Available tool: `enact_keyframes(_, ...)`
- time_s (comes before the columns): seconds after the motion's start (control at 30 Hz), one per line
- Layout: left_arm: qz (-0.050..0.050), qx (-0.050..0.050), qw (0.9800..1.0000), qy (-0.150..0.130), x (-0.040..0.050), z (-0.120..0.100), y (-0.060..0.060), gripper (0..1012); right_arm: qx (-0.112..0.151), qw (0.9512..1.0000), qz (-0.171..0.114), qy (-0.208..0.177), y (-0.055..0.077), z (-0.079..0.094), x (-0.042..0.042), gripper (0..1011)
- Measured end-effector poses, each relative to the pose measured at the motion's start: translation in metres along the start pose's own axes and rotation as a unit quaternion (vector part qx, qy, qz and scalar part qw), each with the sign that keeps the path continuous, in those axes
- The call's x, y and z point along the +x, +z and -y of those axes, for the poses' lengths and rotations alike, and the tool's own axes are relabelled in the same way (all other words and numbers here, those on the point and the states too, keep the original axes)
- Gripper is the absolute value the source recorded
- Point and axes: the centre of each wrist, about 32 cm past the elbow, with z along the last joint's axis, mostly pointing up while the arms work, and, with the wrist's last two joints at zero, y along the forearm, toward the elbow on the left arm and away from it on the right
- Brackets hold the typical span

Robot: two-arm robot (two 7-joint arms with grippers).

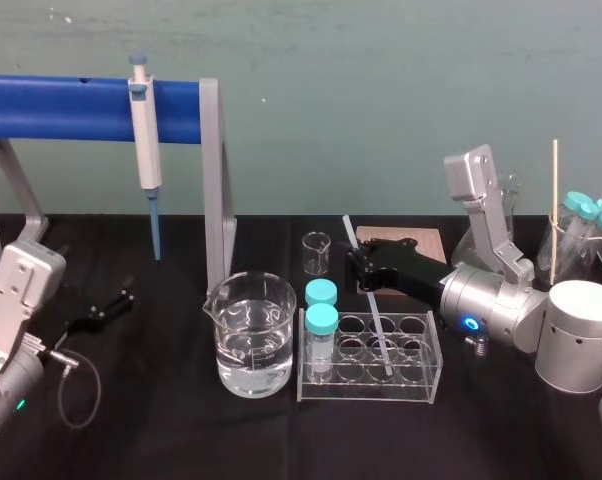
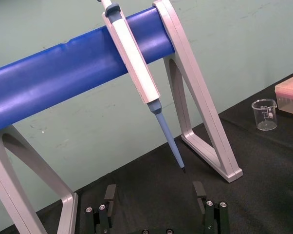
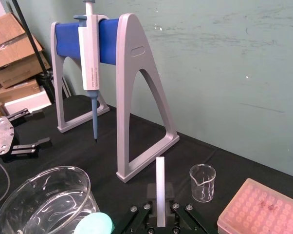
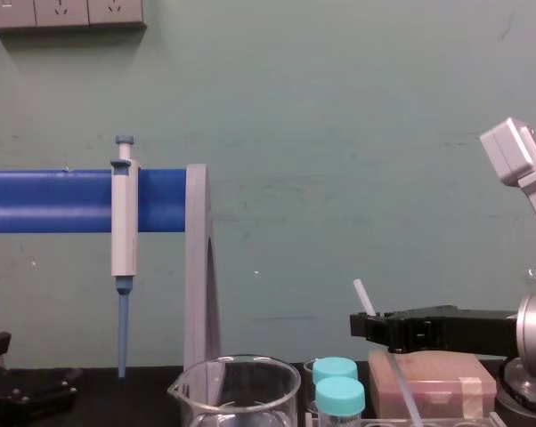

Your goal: Pick up the stirring rod with one hand, then place it down.

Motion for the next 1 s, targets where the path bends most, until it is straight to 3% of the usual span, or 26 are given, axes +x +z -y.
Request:
enact_keyframes(0.2, 0.000, 0.000, 1.0000, 0.000, 0.0000, 0.000, 0.000, 1000, 0.004, 1.0000, -0.001, 0.000, -0.001, 0.001, -0.0002, 71)
enact_keyframes(0.37, 0.000, 0.000, 1.0000, 0.000, 0.0000, 0.000, 0.000, 1000, 0.026, 0.9996, -0.001, 0.003, -0.004, 0.003, -0.0011, 70)
enact_keyframes(0.47, 0.000, 0.000, 1.0000, 0.000, 0.0000, 0.000, 0.000, 1000, 0.050, 0.9986, 0.014, 0.007, -0.006, 0.005, -0.0025, 71)
enact_keyframes(0.5, 0.000, 0.000, 1.0000, 0.000, 0.0000, 0.000, 0.000, 1000, 0.065, 0.9974, 0.030, 0.009, -0.009, 0.006, -0.0032, 70)
enact_keyframes(0.7, 0.000, 0.000, 1.0000, 0.000, 0.0000, 0.000, 0.000, 1000, 0.121, 0.9907, 0.060, 0.014, -0.021, 0.017, -0.0022, 70)
enact_keyframes(1.0, 0.000, 0.000, 1.0000, 0.000, 0.0000, 0.000, 0.000, 1000, 0.189, 0.9811, 0.039, 0.017, -0.032, 0.030, -0.0028, 70)
